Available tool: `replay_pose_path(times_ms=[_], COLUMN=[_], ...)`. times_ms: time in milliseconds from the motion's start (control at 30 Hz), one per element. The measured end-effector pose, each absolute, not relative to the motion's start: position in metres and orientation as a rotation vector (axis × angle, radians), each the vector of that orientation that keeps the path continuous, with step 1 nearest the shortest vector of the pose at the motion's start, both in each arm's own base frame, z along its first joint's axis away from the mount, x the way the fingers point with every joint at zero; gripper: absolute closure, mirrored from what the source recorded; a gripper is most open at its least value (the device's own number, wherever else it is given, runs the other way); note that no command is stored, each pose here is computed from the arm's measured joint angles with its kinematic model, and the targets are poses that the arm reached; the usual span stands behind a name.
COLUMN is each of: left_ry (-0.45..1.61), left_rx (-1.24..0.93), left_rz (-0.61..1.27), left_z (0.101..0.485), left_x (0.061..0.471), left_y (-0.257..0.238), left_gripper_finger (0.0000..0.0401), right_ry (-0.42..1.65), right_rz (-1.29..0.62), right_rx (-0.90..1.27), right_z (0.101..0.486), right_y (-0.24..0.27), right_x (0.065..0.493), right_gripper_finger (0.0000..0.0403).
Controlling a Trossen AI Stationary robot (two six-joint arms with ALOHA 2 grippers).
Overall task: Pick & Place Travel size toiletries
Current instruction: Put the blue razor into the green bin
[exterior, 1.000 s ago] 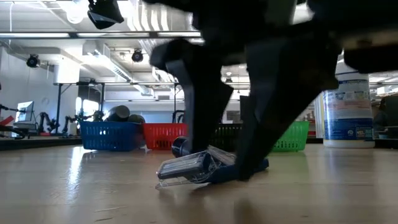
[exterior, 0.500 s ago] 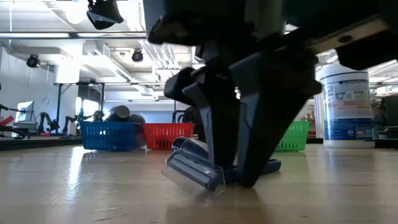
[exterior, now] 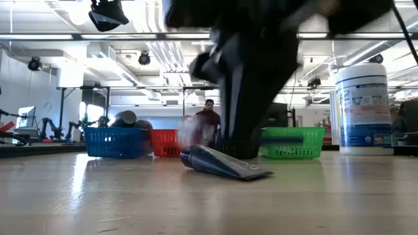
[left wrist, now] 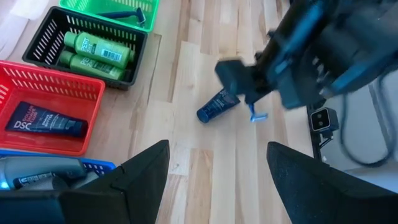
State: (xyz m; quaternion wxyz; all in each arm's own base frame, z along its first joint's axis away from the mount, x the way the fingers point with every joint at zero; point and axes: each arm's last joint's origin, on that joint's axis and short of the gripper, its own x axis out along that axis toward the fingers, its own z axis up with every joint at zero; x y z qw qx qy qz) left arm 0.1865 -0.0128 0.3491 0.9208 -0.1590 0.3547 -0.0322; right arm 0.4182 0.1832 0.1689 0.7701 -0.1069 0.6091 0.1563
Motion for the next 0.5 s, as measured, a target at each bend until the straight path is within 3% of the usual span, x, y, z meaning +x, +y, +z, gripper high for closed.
replay_pose_path(times_ms=[233, 500], left_ry=[0.730, 0.731], left_rx=[-0.323, -0.271], left_rz=[-0.068, -0.081], left_z=[0.349, 0.345], left_x=[0.187, 0.188], left_y=[-0.013, -0.013], left_gripper_finger=[0.0126, 0.0126], right_ry=[1.321, 1.077], right_rz=[0.097, -0.670], right_rx=[-0.008, 0.616], right_z=[0.207, 0.252], right_y=[0.172, 0.122], right_x=[0.393, 0.335], right_gripper_finger=[0.0380, 0.0380])
